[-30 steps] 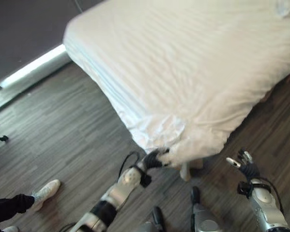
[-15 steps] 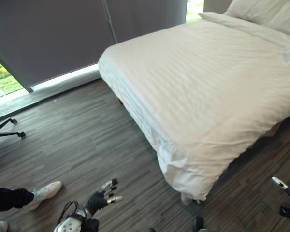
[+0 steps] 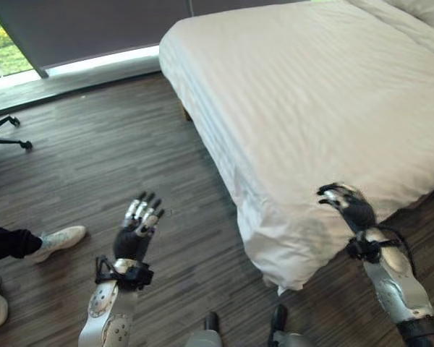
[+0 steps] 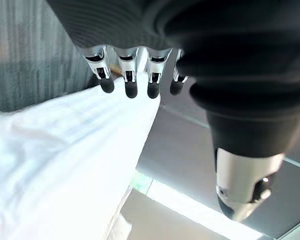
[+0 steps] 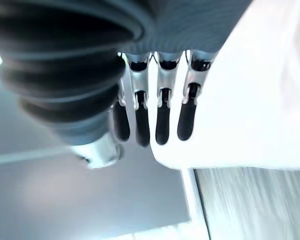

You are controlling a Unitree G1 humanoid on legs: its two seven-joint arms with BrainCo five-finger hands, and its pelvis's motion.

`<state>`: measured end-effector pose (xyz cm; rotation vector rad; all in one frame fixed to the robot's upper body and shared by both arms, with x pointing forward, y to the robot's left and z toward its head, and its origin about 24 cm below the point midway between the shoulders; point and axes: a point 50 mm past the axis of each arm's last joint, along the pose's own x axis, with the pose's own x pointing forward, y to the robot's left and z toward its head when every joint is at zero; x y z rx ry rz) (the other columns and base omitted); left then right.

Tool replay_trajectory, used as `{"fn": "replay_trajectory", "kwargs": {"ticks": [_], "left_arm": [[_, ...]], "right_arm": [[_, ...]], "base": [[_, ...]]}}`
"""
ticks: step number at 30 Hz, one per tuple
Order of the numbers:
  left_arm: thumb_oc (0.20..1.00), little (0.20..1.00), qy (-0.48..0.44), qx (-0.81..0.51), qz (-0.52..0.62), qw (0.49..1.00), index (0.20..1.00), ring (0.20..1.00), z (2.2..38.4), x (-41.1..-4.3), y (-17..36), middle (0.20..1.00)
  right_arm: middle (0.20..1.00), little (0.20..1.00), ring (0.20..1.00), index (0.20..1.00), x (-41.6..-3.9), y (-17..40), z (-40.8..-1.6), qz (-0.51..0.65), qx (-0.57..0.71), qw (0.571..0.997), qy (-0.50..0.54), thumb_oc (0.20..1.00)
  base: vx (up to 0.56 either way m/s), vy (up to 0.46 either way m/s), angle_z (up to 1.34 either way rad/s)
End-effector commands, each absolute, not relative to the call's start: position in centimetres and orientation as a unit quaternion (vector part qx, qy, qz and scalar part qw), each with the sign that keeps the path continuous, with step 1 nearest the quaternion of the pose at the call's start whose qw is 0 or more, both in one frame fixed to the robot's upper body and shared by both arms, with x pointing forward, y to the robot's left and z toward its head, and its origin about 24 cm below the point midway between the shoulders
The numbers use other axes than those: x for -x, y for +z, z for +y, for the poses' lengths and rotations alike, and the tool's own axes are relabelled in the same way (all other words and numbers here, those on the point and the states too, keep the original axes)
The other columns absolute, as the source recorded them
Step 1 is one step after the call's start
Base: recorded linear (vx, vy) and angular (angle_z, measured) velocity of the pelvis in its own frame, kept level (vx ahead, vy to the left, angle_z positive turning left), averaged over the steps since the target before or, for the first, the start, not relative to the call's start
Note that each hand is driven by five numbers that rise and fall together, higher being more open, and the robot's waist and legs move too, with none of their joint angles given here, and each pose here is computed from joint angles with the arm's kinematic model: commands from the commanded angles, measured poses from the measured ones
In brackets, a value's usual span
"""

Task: Making the bed.

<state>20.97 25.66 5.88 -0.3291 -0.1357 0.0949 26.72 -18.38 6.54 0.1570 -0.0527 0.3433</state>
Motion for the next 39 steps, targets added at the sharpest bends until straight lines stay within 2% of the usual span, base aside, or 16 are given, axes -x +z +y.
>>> {"fn": "replay_trajectory", "kwargs": {"ticks": [1, 8, 11, 16, 18, 20, 24, 25, 26, 28, 30, 33, 35, 37, 38, 39], "left_arm": [[1.0, 1.0, 0.081, 0.147, -0.141, 0.976, 1.0, 1.0, 25.2, -22.1, 8.0, 1.0], [1.0, 1.0, 0.091, 0.203, -0.139, 0.965, 1.0, 1.0, 23.3, -23.4, 7.3, 1.0], [1.0, 1.0, 0.095, 0.22, -0.154, 0.959, 1.0, 1.0, 22.8, -24.0, 7.9, 1.0], [1.0, 1.0, 0.079, 0.197, -0.171, 0.962, 1.0, 1.0, 22.5, -24.5, 9.0, 1.0], [1.0, 1.0, 0.057, 0.19, -0.172, 0.965, 1.0, 1.0, 21.4, -24.9, 9.5, 1.0], [1.0, 1.0, 0.048, 0.195, -0.176, 0.964, 1.0, 1.0, 20.6, -25.3, 9.8, 1.0], [1.0, 1.0, 0.049, 0.175, -0.182, 0.966, 1.0, 1.0, 20.6, -25.4, 10.2, 1.0], [1.0, 1.0, 0.052, 0.172, -0.184, 0.966, 1.0, 1.0, 20.7, -25.7, 10.3, 1.0], [1.0, 1.0, 0.052, 0.172, -0.184, 0.966, 1.0, 1.0, 20.7, -25.7, 10.3, 1.0], [1.0, 1.0, 0.057, 0.172, -0.196, 0.964, 1.0, 1.0, 20.8, -25.7, 10.7, 1.0], [1.0, 1.0, 0.068, 0.164, -0.21, 0.961, 1.0, 1.0, 21.2, -25.7, 11.3, 1.0], [1.0, 1.0, 0.084, 0.14, -0.223, 0.961, 1.0, 1.0, 22.0, -25.7, 11.9, 1.0], [1.0, 1.0, 0.113, 0.114, -0.239, 0.958, 1.0, 1.0, 23.4, -25.2, 12.5, 1.0], [1.0, 1.0, 0.125, 0.126, -0.255, 0.951, 1.0, 1.0, 23.8, -24.9, 13.0, 1.0], [1.0, 1.0, 0.124, 0.126, -0.255, 0.951, 1.0, 1.0, 23.8, -24.9, 13.0, 1.0], [1.0, 1.0, 0.131, 0.135, -0.264, 0.946, 1.0, 1.0, 24.0, -24.8, 13.3, 1.0]], "right_arm": [[0.2, 0.2, 0.2, 0.2, -28.4, 7.6, -17.3, -0.038, 0.001, 0.978, 0.207, 0.2], [0.2, 0.2, 0.2, 0.2, -29.4, 2.3, -15.4, 0.075, 0.039, 0.973, 0.215, 0.2], [0.2, 0.2, 0.2, 0.2, -30.4, 1.4, -16.5, 0.103, 0.069, 0.976, 0.176, 0.2], [0.2, 0.2, 0.2, 0.2, -32.1, 0.5, -20.9, 0.15, 0.094, 0.983, 0.052, 0.2], [0.2, 0.2, 0.2, 0.2, -31.6, -0.8, -26.4, 0.226, 0.147, 0.96, -0.072, 0.2], [0.2, 0.2, 0.2, 0.2, -29.7, -2.1, -29.3, 0.271, 0.148, 0.941, -0.14, 0.2], [0.2, 0.2, 0.2, 0.2, -25.9, -5.0, -30.9, 0.322, 0.091, 0.921, -0.198, 0.2], [0.2, 0.2, 0.2, 0.2, -22.7, -7.6, -30.8, 0.377, 0.11, 0.903, -0.175, 0.2], [0.2, 0.2, 0.2, 0.2, -22.7, -7.6, -30.8, 0.377, 0.11, 0.903, -0.175, 0.2], [0.2, 0.2, 0.2, 0.2, -15.2, -11.6, -31.1, 0.49, 0.146, 0.847, -0.148, 0.2], [0.2, 0.2, 0.2, 0.2, -12.3, -12.4, -31.5, 0.503, 0.11, 0.838, -0.179, 0.2], [0.2, 0.2, 0.2, 0.2, -10.7, -12.3, -32.3, 0.48, 0.056, 0.842, -0.239, 0.2], [0.2, 0.2, 0.2, 0.2, -13.4, -7.8, -34.8, 0.296, -0.01, 0.894, -0.336, 0.2], [0.2, 0.2, 0.2, 0.2, -15.8, -3.8, -35.8, 0.171, -0.027, 0.918, -0.356, 0.2], [0.2, 0.2, 0.2, 0.2, -15.8, -3.8, -35.7, 0.171, -0.027, 0.918, -0.357, 0.2], [0.2, 0.2, 0.2, 0.2, -17.2, -0.7, -35.6, 0.089, -0.022, 0.937, -0.338, 0.2]], "base": [[-0.03, -0.007, 0.06], [-0.09, -0.007, 0.17], [-0.1, -0.006, 0.23], [-0.11, 0.016, 0.1], [-0.1, 0.038, 0.02], [-0.07, 0.054, 0.06], [0.0, 0.064, 0.0], [0.03, 0.053, -0.12], [0.02, 0.034, -0.07], [0.05, -0.001, -0.03], [0.05, -0.01, 0.03], [0.04, -0.001, -0.09], [0.06, 0.024, -0.17], [0.02, 0.024, -0.32], [0.01, 0.011, -0.35], [0.0, 0.0, -0.31]]}}
